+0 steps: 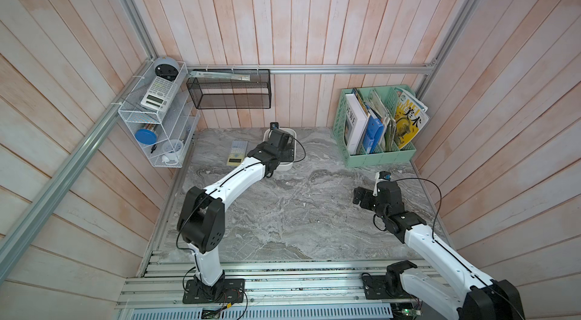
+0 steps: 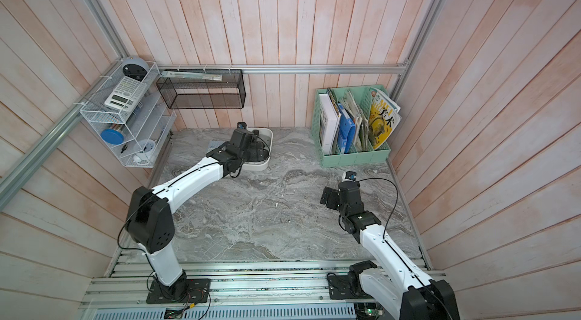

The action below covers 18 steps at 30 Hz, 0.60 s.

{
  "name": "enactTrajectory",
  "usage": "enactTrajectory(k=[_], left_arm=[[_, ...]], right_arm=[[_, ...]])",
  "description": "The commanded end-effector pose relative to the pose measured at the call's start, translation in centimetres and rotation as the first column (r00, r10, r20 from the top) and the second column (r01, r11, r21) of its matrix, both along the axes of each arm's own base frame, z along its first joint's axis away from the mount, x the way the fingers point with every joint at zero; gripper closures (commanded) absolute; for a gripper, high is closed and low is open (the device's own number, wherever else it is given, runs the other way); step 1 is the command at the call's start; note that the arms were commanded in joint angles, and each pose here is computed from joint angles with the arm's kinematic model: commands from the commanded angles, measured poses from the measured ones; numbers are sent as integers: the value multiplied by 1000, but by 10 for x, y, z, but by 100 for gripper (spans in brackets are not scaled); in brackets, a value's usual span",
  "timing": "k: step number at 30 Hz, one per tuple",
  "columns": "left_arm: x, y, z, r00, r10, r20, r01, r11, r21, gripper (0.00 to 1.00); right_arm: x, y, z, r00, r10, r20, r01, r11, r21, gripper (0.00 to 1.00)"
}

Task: Take out the mouse from the storage box
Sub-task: Move the storage box to the center of the board.

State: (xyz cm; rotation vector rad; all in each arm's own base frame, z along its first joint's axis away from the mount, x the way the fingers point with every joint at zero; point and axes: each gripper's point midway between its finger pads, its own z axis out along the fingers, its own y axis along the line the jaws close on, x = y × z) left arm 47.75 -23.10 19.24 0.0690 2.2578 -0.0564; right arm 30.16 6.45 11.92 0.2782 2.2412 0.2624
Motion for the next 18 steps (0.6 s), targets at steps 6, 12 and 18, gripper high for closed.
enactTrajectory(k=[6,12,18], left_arm=[[18,-23,-31,996,11,-92,7,981,191,0],[38,-34,-58,989,21,-144,16,967,254,13],[49,-39,-80,984,42,-174,9,959,283,35]], right_arm=[[6,13,18,999,36,40,-38,997,64,5],[6,15,20,998,40,39,-43,996,74,5],[6,14,19,999,38,33,-40,996,74,5]])
